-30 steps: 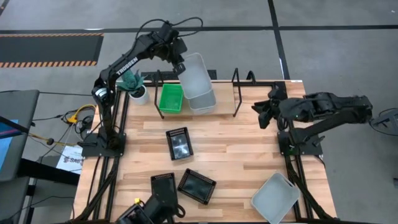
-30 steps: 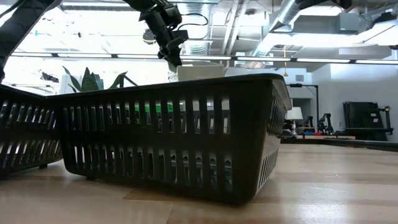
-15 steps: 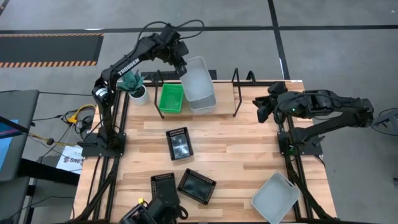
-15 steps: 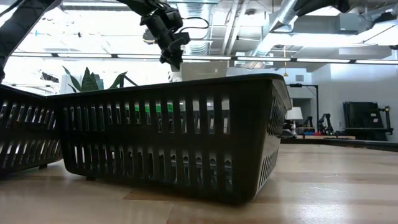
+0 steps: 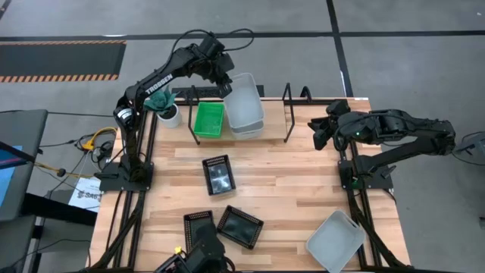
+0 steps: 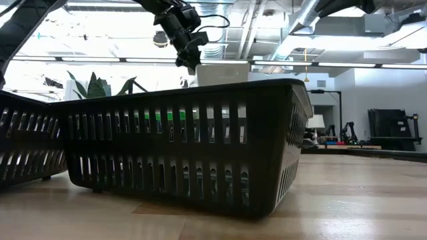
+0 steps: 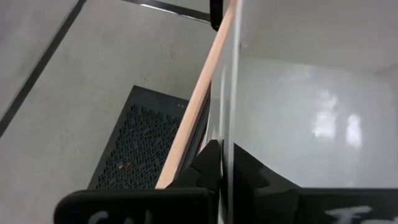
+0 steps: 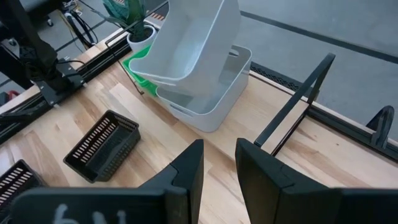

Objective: Stack baskets on shelf by color
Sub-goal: Stack the top gray bin on top of the gray bin on the shelf

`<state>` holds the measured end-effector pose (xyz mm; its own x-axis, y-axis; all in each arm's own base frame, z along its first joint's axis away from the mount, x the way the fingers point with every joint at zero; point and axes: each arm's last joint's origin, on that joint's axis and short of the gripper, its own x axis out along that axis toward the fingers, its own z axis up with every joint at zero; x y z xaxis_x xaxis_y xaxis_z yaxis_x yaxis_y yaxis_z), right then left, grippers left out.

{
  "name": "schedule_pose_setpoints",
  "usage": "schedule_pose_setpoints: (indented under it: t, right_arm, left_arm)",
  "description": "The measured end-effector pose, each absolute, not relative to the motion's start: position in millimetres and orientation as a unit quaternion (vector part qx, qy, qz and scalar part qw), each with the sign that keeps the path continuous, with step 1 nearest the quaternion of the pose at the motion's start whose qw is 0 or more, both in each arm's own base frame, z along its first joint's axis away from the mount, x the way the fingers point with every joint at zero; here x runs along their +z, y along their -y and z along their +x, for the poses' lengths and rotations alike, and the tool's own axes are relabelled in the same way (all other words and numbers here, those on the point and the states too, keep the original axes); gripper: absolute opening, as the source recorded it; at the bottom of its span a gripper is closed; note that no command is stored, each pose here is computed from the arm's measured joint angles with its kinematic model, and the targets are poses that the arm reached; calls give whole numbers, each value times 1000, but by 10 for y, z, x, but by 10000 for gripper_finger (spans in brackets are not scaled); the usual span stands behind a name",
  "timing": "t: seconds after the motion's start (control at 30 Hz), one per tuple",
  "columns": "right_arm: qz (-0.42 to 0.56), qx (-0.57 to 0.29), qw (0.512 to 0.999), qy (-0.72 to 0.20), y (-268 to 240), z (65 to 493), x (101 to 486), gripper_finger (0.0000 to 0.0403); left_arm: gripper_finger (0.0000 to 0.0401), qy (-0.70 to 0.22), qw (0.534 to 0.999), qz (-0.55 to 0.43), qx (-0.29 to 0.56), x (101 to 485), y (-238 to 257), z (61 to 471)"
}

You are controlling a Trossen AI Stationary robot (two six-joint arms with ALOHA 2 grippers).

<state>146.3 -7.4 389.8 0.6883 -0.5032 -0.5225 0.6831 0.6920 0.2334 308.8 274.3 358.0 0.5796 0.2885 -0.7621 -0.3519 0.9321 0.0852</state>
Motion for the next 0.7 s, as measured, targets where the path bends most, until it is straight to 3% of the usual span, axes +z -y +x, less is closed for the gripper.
schedule_pose_setpoints:
  t: [0.7]
  right_arm:
    - [204,-330,896,-217,75,1462,3897,118]
  left_arm:
    - [0,-451,876,-36,167,3323,-2786,3224]
